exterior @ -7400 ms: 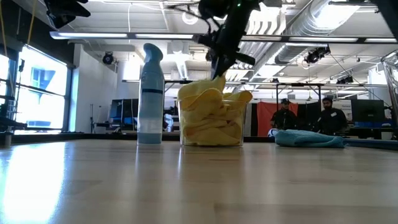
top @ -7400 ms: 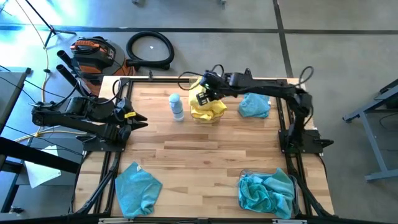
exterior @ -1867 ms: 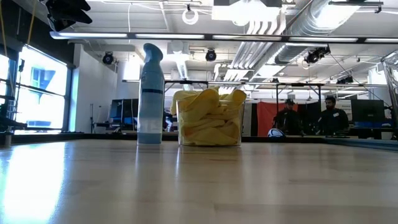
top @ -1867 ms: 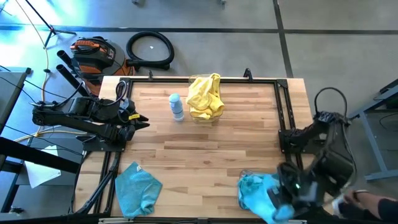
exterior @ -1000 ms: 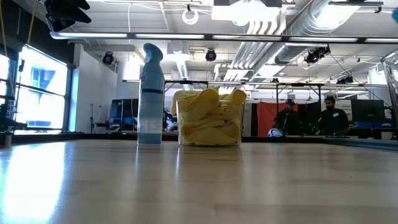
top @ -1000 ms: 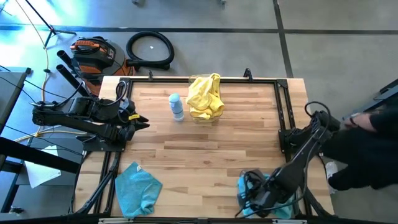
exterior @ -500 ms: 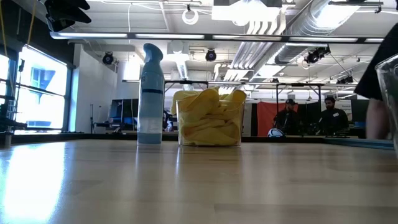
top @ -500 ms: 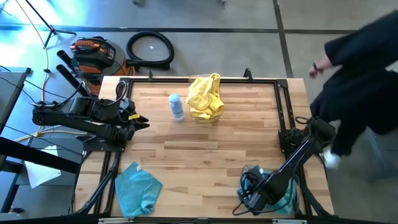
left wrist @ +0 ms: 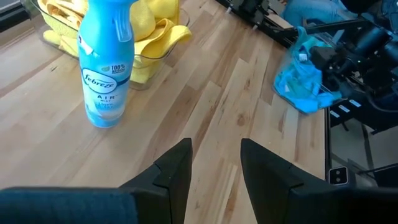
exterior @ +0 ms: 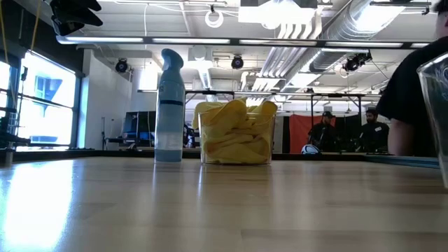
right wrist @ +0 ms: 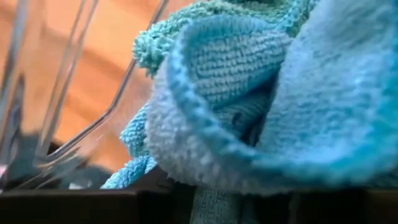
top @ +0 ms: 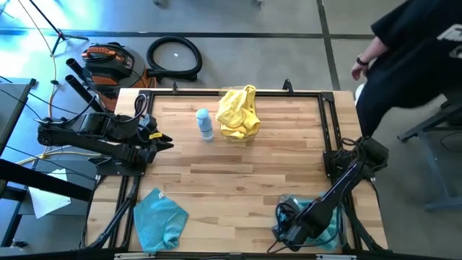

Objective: Sort microfiber towel by color & place in baskets
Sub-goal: Put the blue towel into the bottom transparent bin

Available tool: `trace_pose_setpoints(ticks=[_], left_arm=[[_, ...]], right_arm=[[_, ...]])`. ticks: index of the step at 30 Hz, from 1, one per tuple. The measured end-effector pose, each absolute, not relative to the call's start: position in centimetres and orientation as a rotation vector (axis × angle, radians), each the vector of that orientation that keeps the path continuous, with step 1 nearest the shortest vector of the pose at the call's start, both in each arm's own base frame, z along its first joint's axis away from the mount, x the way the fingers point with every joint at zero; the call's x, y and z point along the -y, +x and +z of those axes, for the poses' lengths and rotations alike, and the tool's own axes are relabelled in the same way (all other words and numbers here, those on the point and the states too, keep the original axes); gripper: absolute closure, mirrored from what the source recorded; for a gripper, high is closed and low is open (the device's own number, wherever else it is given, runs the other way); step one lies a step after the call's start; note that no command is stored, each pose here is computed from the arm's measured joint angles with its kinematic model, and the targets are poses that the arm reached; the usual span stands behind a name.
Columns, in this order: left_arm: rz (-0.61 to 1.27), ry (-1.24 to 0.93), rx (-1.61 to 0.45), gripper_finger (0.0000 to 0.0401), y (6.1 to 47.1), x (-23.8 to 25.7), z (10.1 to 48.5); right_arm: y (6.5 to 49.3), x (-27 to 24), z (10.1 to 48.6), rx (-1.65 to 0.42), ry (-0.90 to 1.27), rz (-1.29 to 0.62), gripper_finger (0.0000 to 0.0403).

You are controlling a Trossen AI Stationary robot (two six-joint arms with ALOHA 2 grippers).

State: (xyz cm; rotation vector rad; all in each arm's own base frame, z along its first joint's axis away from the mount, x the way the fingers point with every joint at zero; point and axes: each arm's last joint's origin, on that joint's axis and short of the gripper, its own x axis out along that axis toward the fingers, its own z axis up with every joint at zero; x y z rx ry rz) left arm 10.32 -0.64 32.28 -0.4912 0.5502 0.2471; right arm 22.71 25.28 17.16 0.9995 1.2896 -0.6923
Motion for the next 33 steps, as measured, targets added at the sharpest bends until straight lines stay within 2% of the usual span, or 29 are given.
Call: trace_pose_setpoints(ticks=[4,10,26,29,33], left_arm=[[0.246,-0.482,-0.551,0.0275,10.3,0.6,32.3],[0.246,-0.474,-0.551,0.0275,10.3,0.6,32.3],[0.243,-0.464,-0.552,0.0275,10.3,0.6,32.3],[0.245,-0.463,-0.551,0.0275,10.3,0.6,32.3],[0.25,-0.459,-0.564,0.0275,10.6,0.7,32.2]], right_arm=[[23.0,-25.6,17.4,-1.292,1.0,-0.629,0.026],[23.4,-26.1,19.5,-1.3,0.985,-0.645,0.0257],[22.9,-25.5,30.2,-1.332,0.872,-0.774,0.0257],[22.8,-25.0,31.5,-1.247,0.836,-0.79,0.0257],[23.7,-23.8,32.2,-0.998,0.747,-0.815,0.0257]])
